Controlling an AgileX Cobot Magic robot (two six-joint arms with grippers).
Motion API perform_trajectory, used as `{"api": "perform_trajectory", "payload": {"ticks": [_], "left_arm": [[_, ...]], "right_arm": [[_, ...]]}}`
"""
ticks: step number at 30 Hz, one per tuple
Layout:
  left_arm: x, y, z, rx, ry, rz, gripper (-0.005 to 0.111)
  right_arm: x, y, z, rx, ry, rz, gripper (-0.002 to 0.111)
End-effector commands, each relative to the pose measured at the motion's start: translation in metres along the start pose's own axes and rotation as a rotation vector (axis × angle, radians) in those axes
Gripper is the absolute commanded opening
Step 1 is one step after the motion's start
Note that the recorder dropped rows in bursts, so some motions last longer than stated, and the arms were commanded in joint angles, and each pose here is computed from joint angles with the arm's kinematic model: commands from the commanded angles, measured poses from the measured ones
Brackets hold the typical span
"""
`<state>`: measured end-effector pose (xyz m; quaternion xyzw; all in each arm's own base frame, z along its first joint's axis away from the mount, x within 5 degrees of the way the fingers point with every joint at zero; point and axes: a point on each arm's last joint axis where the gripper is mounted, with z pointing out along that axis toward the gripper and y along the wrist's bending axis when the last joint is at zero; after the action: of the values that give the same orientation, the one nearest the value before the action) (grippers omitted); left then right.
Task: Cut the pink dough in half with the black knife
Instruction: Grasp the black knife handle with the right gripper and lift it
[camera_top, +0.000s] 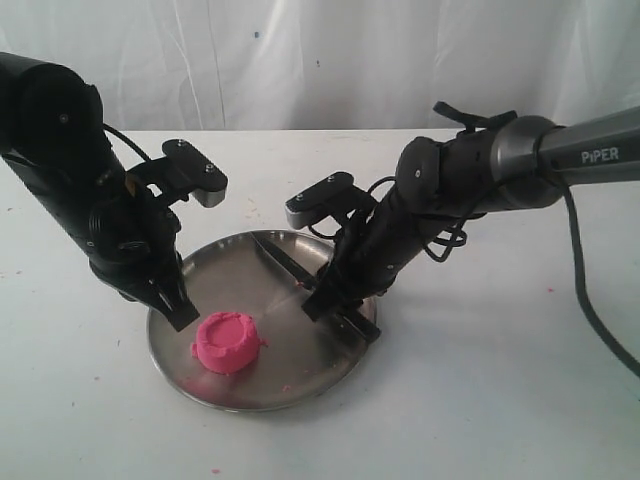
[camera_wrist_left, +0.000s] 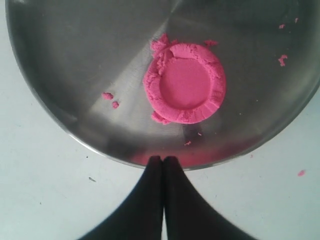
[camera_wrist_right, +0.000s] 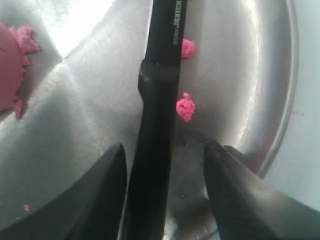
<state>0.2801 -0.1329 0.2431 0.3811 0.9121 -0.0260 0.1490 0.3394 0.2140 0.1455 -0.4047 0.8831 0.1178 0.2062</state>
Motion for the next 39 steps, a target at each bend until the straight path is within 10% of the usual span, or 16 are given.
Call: {"api": "perform_trajectory", "payload": {"ticks": [1,9,19,39], "left_arm": [[0.000,0.000,-0.001,0.007,0.000,-0.016,0.001],[0.000,0.000,-0.001,0.006,-0.002,-0.016,0.001],[-0.001,0.000,-0.001,0.004,-0.008,-0.016,0.001],[-0.003,-0.002,-0.001,0.027,-0.035,-0.042,0.001]], "right_arm": [[0.003,-0.002,0.009,0.007,0.010,-0.015,0.046],[0.002,-0.003,0.011,0.017,0.001,-0.014,0.042],[-0.007,-0.002,-0.009,0.033,-0.047,-0.028,0.004],[0.016,0.014,-0.050,-0.045,0.215,0.059,0.000]]}}
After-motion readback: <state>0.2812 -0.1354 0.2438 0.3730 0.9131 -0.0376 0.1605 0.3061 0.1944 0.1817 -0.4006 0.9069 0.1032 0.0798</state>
